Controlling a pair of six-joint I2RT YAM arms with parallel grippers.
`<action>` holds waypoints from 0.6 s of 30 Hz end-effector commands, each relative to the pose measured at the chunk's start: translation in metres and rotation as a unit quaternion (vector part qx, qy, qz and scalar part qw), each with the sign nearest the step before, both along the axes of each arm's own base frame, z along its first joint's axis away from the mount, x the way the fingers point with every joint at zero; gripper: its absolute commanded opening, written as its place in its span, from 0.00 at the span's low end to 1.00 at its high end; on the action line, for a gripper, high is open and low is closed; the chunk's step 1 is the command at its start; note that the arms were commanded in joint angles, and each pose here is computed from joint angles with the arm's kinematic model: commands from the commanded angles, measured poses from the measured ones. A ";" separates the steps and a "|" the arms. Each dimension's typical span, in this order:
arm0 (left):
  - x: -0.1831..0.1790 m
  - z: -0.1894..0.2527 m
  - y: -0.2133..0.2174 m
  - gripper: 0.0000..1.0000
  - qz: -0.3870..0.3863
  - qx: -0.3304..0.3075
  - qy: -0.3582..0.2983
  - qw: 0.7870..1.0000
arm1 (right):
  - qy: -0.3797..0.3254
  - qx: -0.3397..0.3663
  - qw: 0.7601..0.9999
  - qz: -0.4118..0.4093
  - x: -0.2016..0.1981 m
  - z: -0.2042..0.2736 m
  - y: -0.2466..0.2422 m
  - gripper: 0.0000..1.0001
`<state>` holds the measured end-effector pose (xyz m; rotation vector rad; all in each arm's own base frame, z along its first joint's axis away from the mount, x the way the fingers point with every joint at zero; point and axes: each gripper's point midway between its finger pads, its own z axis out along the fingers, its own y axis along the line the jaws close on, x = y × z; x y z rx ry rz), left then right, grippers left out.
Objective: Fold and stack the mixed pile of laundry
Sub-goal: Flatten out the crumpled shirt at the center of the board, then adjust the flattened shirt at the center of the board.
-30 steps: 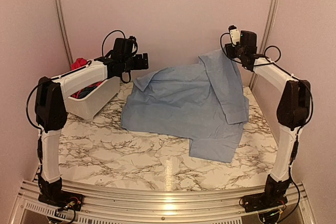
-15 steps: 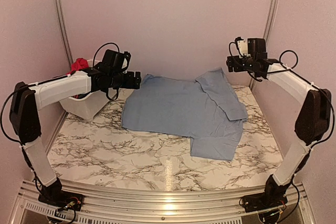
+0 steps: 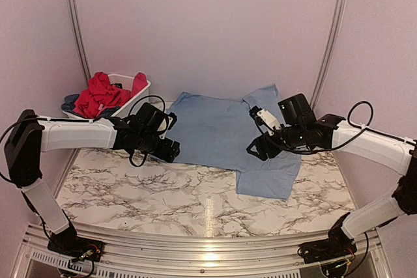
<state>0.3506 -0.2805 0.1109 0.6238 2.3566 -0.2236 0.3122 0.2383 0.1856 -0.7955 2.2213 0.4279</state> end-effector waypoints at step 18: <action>0.028 -0.040 0.017 0.80 0.052 0.037 0.047 0.997 | 0.170 -0.191 0.966 0.046 -0.082 -0.155 0.009 0.64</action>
